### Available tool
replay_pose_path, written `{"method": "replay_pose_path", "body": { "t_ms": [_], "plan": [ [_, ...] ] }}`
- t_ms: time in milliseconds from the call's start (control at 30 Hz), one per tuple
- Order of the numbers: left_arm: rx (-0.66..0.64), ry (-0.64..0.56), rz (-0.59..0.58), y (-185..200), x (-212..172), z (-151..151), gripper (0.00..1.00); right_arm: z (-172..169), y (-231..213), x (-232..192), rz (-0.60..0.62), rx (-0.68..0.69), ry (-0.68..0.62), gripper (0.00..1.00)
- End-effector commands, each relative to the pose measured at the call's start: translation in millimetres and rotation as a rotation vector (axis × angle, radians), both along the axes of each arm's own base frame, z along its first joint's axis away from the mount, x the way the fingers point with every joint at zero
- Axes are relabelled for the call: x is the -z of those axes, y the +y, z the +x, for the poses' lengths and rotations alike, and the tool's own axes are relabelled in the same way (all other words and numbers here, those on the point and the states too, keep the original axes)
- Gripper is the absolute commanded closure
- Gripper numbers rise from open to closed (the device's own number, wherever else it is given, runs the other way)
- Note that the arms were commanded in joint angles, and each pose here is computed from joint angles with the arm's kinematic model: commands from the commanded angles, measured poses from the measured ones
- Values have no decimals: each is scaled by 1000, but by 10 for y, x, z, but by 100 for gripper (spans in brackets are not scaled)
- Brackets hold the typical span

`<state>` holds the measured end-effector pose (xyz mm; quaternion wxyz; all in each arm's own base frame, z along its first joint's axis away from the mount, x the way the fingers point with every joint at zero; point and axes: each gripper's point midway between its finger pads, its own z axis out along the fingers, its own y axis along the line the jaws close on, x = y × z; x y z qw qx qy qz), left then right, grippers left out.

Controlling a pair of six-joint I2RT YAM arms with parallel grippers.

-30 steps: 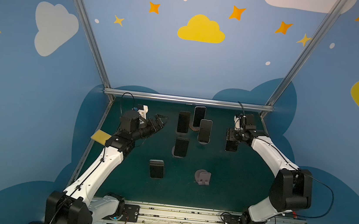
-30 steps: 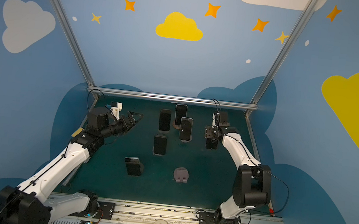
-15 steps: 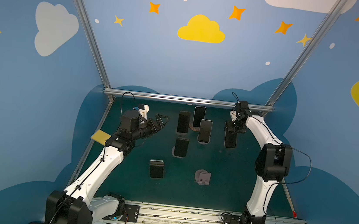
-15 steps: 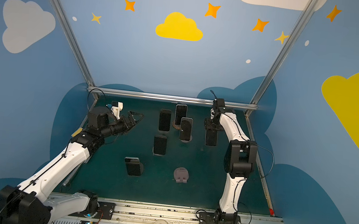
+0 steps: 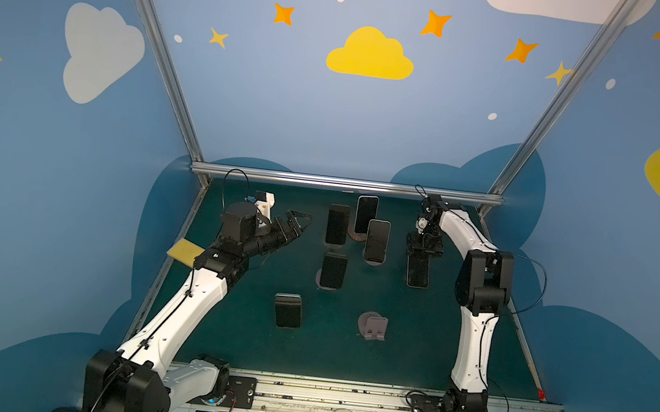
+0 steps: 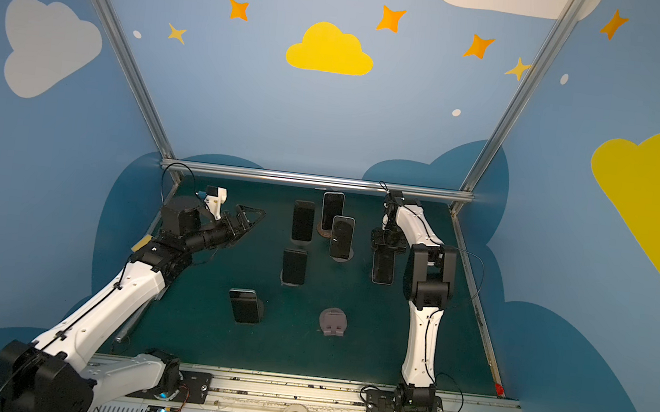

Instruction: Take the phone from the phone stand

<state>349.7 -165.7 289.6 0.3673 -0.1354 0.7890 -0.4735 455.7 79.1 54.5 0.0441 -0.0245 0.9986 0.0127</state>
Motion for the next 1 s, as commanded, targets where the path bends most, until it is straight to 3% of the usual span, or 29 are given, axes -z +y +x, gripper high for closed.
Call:
{"method": "replay_pose_path", "body": {
  "t_ms": [0, 433, 700, 967],
  "plan": [
    [1, -37, 11, 2, -108, 47, 0, -31, 32, -14, 22, -1, 31, 43],
    [-16, -65, 34, 29, -158, 10, 0, 62, 125, 284, 22, 4, 94, 39],
    [-8, -48, 35, 8, -120, 27, 0, 18, 173, 428, 7, -4, 127, 32],
    [-7, -61, 28, 8, -161, 3, 0, 25, 244, 359, 30, -20, 103, 28]
  ]
}}
